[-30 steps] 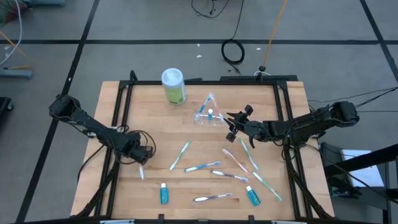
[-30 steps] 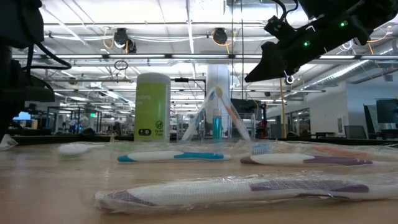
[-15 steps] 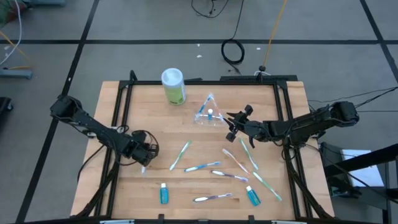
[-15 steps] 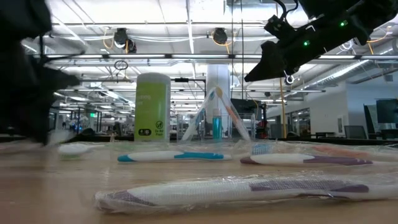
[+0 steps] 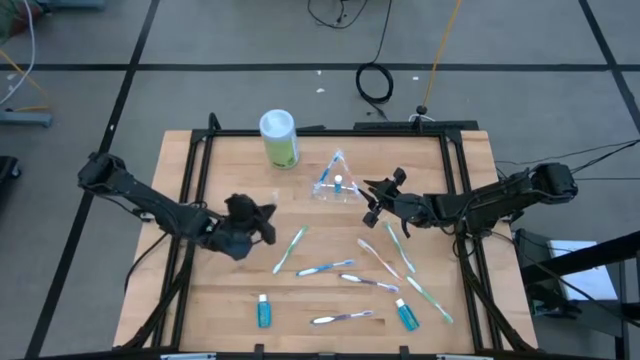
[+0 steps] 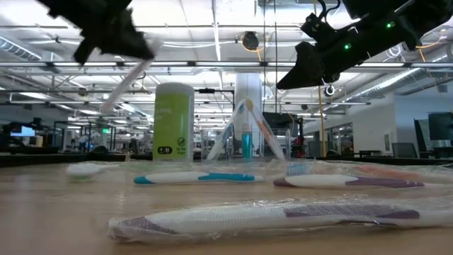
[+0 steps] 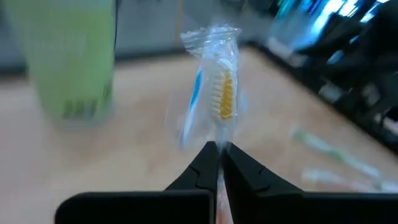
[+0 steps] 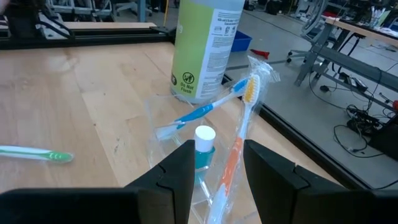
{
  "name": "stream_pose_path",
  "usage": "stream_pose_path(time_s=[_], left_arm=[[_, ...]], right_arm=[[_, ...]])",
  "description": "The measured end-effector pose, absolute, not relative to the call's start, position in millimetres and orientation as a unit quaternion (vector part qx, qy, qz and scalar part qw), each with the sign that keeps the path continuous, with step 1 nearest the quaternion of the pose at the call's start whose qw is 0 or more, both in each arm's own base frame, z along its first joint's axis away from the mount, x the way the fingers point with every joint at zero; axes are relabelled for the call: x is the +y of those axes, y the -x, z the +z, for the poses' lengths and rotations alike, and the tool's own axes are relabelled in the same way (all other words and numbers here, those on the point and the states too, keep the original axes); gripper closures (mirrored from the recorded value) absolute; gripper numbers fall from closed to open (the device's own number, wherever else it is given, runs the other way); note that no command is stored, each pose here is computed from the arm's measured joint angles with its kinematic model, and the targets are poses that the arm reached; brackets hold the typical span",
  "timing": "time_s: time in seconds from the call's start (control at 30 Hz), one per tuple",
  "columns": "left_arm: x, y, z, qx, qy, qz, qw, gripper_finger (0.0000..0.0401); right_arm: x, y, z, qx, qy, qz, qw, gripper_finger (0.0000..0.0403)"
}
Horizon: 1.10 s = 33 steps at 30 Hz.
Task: Pick & Place toothbrushing station
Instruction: Put the left orange toothbrush into the transparent organizer
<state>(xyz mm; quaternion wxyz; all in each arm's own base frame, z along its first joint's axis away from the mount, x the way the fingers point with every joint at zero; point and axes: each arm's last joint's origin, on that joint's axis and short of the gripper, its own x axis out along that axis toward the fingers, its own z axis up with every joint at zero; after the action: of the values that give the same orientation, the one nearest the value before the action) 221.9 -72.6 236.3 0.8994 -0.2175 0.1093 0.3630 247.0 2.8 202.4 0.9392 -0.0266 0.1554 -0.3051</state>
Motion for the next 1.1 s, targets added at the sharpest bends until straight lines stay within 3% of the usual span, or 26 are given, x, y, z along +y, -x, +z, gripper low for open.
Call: stream_pose_path(time_s=[0.33,0.6,0.87,1.1], left_arm=[[-62.6,-270.5,264.2,0.01,0.045,0.31,0.95,0.0391],[-13.8,-300.4,268.6,-0.098,0.014,0.27,0.958,0.0395],[50.5,-321.8,230.5,-0.101,0.01,0.318,0.943,0.0397],[75.1,-333.9,187.8,-0.078,-0.007,0.335,0.939,0.0394]], right_arm=[[2.8,-247.0,202.3,0.156,0.027,-0.305,0.939,0.0273],[2.8,-247.1,202.5,0.154,0.026,-0.305,0.939,0.0273],[2.8,-247.1,202.5,0.154,0.026,-0.305,0.939,0.0273],[2.8,-247.1,202.5,0.154,0.026,-0.305,0.939,0.0273]])
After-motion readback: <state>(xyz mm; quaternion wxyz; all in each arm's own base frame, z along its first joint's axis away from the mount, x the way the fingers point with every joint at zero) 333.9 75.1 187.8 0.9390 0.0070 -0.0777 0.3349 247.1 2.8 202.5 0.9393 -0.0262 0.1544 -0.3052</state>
